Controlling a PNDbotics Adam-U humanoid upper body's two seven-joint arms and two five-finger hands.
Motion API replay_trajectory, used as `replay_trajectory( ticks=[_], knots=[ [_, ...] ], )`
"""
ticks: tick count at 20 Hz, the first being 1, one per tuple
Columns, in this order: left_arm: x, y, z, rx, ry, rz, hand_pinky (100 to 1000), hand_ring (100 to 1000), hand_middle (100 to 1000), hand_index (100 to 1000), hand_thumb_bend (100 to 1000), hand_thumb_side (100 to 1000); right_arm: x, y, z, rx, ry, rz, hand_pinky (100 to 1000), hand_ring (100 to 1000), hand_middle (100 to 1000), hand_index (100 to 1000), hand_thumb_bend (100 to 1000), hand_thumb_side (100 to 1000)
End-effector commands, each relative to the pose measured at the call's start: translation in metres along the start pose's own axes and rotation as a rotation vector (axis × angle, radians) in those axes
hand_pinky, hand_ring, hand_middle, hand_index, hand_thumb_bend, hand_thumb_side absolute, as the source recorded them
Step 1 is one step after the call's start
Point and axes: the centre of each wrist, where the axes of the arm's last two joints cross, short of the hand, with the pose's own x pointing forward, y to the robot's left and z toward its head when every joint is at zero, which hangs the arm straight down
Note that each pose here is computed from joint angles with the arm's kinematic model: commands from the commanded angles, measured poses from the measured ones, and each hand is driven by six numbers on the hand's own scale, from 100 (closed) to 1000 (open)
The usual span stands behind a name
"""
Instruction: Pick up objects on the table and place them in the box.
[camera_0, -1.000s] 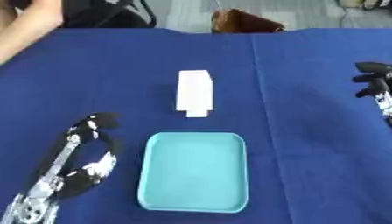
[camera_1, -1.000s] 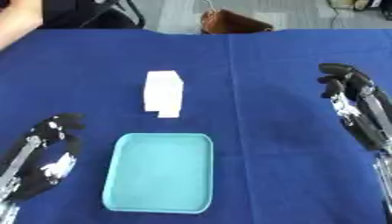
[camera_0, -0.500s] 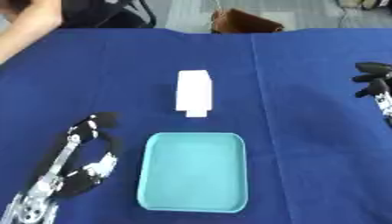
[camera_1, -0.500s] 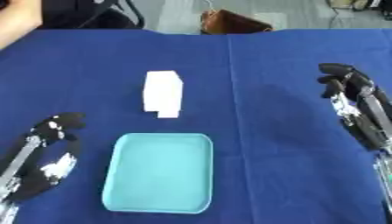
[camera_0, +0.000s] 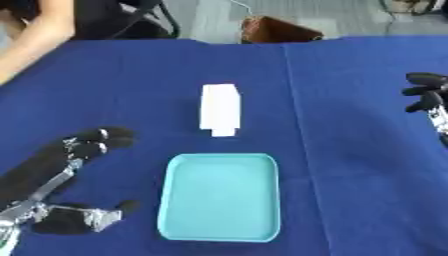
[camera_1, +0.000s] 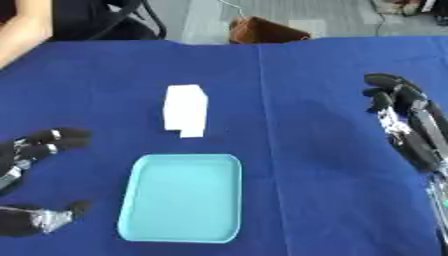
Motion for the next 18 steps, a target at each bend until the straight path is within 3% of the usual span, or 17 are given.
replay_trajectory(
  ticks=[1,13,18],
  knots=[
    [-0.001,0.014,0.000,-0.046,-0.054,-0.070,740,815,858,899,485,454,0.002,-0.008,-0.001,0.003,-0.008,0.029,640,783,851,858,100,850],
    [-0.001,0.021,-0.007,-0.051,-0.103,-0.077,732,809,854,901,449,496,0.003,-0.008,-0.001,0.004,-0.008,0.029,640,783,851,858,100,850],
    [-0.004,0.038,-0.017,-0.047,-0.142,-0.079,730,809,855,901,455,504,0.002,-0.007,0.000,0.008,-0.004,0.029,640,783,851,858,100,850]
  ],
)
